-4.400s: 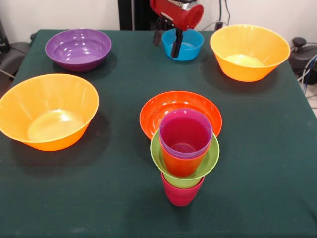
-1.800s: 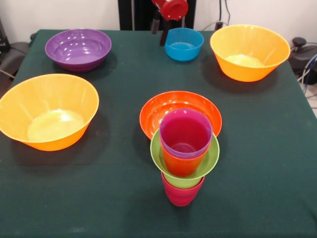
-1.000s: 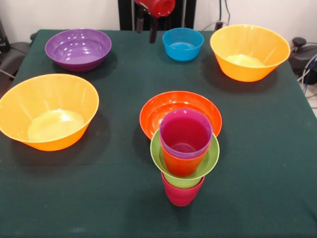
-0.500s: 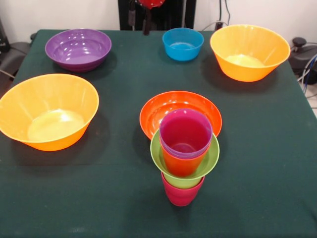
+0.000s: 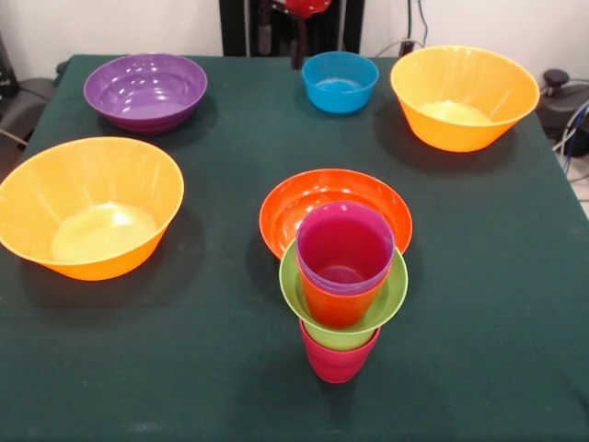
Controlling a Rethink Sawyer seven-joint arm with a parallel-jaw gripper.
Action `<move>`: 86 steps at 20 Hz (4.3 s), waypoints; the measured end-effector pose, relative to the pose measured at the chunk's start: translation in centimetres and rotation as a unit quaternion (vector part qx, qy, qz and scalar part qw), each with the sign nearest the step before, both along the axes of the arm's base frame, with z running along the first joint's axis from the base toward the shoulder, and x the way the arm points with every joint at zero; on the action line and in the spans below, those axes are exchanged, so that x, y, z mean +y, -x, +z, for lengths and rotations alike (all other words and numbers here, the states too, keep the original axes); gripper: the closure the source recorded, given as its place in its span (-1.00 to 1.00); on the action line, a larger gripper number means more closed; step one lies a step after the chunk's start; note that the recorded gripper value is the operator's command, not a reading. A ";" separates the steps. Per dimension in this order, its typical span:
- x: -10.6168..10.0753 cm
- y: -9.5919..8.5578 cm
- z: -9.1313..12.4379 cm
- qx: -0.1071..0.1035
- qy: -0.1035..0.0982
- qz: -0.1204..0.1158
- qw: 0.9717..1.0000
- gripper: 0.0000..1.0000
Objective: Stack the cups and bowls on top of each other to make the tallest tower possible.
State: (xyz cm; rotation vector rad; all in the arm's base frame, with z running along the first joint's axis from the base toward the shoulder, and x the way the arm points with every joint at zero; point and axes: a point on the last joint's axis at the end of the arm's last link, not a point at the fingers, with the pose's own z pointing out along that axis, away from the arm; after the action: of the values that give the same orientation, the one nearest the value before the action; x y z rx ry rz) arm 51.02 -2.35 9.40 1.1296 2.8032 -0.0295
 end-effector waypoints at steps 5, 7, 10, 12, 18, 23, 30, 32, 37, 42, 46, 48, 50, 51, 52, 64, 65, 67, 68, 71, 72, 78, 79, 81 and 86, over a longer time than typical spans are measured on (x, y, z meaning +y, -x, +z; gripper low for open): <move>1.9 -0.8 -0.1 -0.010 -0.004 0.038 0.999 -1.00; 2.5 -1.0 -0.2 -0.013 -0.005 0.054 0.998 -1.00; 3.2 -1.2 -0.5 -0.015 -0.006 0.071 0.997 -1.00; 3.5 -1.3 -0.8 -0.015 -0.007 0.080 0.997 -1.00; 3.6 -1.0 -2.0 -0.009 -0.005 0.101 0.995 -1.00; 3.4 -0.2 -2.8 -0.003 0.001 0.122 0.992 -1.00; 2.4 -0.1 -2.4 -0.008 0.008 0.126 0.992 -1.00; 2.2 0.1 -2.2 -0.008 0.009 0.127 0.992 -1.00; 2.4 1.4 -2.0 -0.001 0.010 0.136 0.991 -1.00; 3.2 3.1 -2.3 0.012 0.009 0.152 0.988 -1.00; 4.0 4.3 -2.6 0.020 0.009 0.169 0.985 -1.00; 4.4 4.9 -2.7 0.023 0.009 0.177 0.984 -1.00; 4.8 5.2 -2.9 0.023 0.008 0.185 0.982 -1.00; 5.0 5.4 -3.1 0.024 0.008 0.188 0.982 -1.00; 5.2 5.6 -3.2 0.024 0.008 0.192 0.981 -1.00; 4.0 8.1 -5.3 0.021 0.018 0.222 0.975 -1.00; 3.7 8.4 -5.4 0.022 0.019 0.221 0.975 -1.00; 3.1 8.9 -5.7 0.023 0.022 0.222 0.975 -1.00; 2.8 9.1 -5.8 0.023 0.023 0.222 0.975 -1.00; 1.9 9.6 -5.9 0.024 0.029 0.220 0.975 -1.00; 1.7 9.7 -6.0 0.025 0.029 0.220 0.975 -1.00; 1.0 11.7 -7.6 0.035 0.026 0.220 0.974 -1.00; 1.0 12.1 -8.0 0.038 0.026 0.221 0.974 -1.00; 1.2 12.7 -8.7 0.040 0.024 0.225 0.973 -1.00; 2.3 14.6 -11.3 0.042 0.012 0.241 0.970 -1.00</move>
State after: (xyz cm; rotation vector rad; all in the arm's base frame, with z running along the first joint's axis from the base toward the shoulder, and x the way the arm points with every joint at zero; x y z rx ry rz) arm 36.38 -0.05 -1.86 0.4245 3.0600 -0.0679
